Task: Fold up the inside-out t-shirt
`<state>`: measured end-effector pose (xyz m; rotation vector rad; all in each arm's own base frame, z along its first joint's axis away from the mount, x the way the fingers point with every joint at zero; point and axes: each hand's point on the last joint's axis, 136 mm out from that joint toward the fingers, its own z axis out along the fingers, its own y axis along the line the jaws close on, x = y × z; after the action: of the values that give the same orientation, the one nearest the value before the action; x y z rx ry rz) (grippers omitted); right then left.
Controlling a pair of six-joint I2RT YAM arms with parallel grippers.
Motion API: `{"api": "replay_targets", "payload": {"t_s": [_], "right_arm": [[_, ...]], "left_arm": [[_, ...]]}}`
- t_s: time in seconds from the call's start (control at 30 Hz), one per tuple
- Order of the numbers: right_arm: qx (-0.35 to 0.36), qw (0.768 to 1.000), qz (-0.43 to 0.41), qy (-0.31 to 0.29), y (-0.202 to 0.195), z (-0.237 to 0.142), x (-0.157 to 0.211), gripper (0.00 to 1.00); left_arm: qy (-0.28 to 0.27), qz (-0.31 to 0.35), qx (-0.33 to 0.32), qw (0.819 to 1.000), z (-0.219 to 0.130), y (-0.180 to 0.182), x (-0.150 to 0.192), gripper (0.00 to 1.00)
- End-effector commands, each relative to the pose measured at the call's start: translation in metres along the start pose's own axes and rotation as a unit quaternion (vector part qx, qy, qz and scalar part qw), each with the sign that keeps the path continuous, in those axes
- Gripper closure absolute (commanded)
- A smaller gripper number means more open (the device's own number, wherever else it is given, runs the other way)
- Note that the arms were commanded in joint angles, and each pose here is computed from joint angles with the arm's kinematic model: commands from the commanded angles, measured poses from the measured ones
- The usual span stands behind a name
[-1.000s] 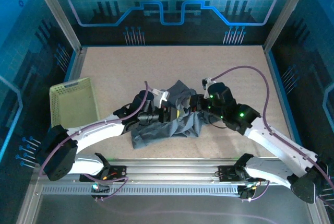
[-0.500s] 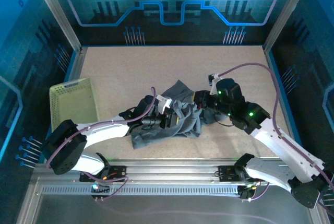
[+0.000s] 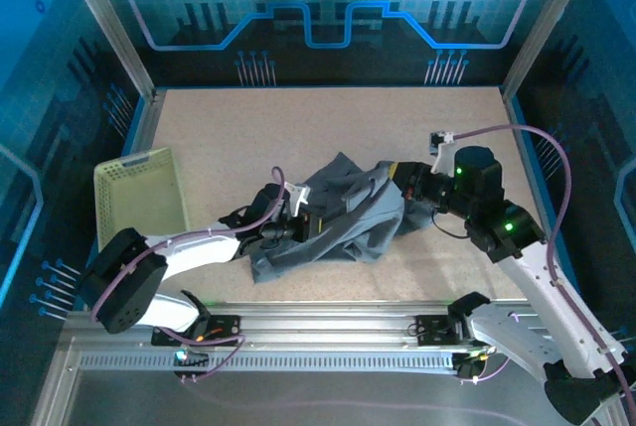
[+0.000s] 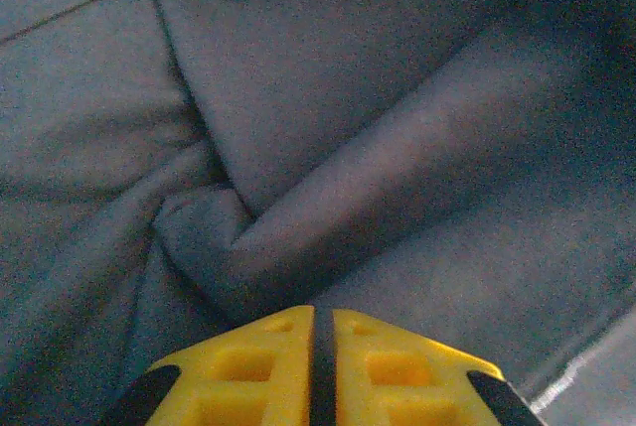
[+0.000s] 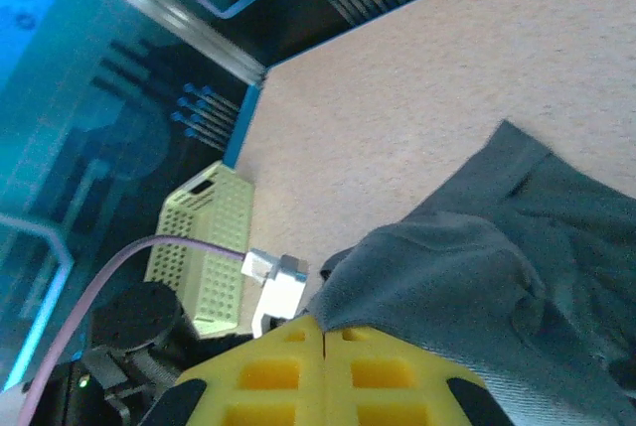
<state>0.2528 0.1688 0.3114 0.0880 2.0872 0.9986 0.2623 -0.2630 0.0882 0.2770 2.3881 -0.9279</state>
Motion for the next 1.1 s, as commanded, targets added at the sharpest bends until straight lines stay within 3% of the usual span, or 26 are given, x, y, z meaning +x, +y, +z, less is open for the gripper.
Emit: {"api": "replay_targets", "payload": {"t_s": [0.0,0.07,0.13,0.33,0.47,0.6,0.8,1.07], "right_arm": [[-0.064,0.997,-0.036,0.002,0.018,-0.002,0.006,1.0],[-0.07,0.996,-0.046,0.006,0.017,-0.001,0.012,1.0],[-0.077,0.996,-0.053,0.002,0.019,-0.005,0.013,1.0],[-0.062,0.996,-0.061,0.012,0.002,0.0,0.034,1.0],[-0.051,0.996,-0.067,0.014,-0.005,0.0,0.042,1.0],[0.005,0.999,-0.052,0.01,-0.032,-0.001,0.051,1.0],[0.104,0.994,0.009,0.015,-0.097,-0.011,0.091,1.0],[0.166,0.981,0.095,0.043,-0.15,-0.017,0.144,1.0]], "left_arm": [[-0.069,0.036,0.017,0.997,-0.033,-0.036,-0.046,0.71],[-0.093,0.05,0.041,0.994,-0.048,-0.059,-0.064,0.55],[-0.086,0.045,0.064,0.993,-0.051,-0.077,-0.075,0.51],[-0.026,-0.002,0.126,0.992,-0.018,-0.109,-0.073,0.47],[-0.003,-0.024,0.128,0.991,0.002,-0.111,-0.067,0.46],[0.029,-0.03,0.096,0.994,0.023,-0.099,-0.049,0.45],[0.088,-0.039,0.085,0.992,0.053,-0.098,-0.014,0.5],[0.122,-0.049,0.066,0.989,0.083,-0.089,0.013,0.68]]}}
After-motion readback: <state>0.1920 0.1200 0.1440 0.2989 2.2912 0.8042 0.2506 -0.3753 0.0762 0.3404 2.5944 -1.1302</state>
